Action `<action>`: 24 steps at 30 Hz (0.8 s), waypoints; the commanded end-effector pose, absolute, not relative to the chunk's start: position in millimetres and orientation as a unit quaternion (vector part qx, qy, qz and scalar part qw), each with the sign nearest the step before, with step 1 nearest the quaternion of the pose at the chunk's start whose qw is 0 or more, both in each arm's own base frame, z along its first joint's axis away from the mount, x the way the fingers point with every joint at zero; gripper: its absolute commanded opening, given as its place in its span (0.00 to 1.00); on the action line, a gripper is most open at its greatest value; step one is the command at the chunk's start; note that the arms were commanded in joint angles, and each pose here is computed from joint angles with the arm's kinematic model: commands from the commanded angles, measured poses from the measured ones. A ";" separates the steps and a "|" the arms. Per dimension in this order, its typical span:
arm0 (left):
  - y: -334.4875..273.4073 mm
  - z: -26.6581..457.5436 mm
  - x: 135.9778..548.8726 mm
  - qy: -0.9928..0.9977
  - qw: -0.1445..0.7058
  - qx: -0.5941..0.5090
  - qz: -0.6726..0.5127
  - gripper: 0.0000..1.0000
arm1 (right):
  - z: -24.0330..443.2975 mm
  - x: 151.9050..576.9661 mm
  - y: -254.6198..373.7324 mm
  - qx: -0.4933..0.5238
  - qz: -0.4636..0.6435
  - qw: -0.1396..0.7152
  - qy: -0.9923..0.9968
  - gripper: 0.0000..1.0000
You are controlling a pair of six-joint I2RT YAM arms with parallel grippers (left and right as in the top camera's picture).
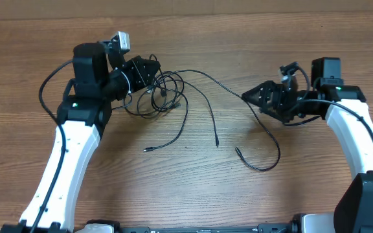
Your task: Untangle cables
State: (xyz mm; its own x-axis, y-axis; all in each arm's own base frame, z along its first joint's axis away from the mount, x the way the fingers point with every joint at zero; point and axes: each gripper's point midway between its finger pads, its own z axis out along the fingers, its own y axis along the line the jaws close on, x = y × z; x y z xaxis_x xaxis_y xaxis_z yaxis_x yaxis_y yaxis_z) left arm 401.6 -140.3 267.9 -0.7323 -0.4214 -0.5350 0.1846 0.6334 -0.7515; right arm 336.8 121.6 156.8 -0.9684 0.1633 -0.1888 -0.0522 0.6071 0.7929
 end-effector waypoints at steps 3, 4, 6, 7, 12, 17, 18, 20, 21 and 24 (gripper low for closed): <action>-160.9 328.8 376.6 0.782 0.406 0.023 -0.472 0.04 | 176.3 328.2 172.6 -0.057 0.471 0.130 0.871 1.00; -162.1 336.6 373.9 0.775 0.414 0.032 -0.477 0.04 | 176.5 327.8 182.2 -0.075 0.467 0.136 0.870 1.00; -163.4 349.9 369.3 0.762 0.426 0.042 -0.486 0.04 | 172.8 330.0 196.4 -0.104 0.444 0.153 0.877 1.00; -163.3 355.2 367.5 0.758 0.432 0.045 -0.487 0.04 | 169.5 331.9 200.7 -0.113 0.428 0.162 0.882 1.00; -162.0 365.7 361.5 0.750 0.444 0.050 -0.487 0.04 | 158.2 330.4 223.5 -0.151 0.370 0.185 0.898 1.00; -162.1 364.2 361.2 0.752 0.441 0.048 -0.487 0.04 | 158.1 315.5 244.1 -0.178 0.376 0.172 0.893 1.00; -162.0 364.4 361.3 0.752 0.442 0.048 -0.487 0.04 | 158.3 312.9 247.6 -0.183 0.377 0.171 0.892 1.00; -161.8 364.3 361.6 0.752 0.442 0.047 -0.486 0.04 | 159.1 309.5 253.8 -0.192 0.379 0.171 0.889 1.00; -161.9 364.3 361.5 0.752 0.442 0.047 -0.487 0.04 | 159.6 308.5 256.2 -0.196 0.380 0.171 0.888 1.00; -161.9 364.3 361.4 0.753 0.436 0.038 -0.492 0.04 | 160.7 308.4 260.5 -0.189 0.382 0.171 0.888 1.00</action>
State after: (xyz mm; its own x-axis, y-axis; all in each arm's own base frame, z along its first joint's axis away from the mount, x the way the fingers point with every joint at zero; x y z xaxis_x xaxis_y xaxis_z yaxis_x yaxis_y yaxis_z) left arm 369.0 -157.1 348.8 -0.6274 -0.3765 -0.6816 0.4516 0.5372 -0.7124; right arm 304.2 256.7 150.8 -0.8766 -0.2237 -0.4261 -0.4632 0.6320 0.6213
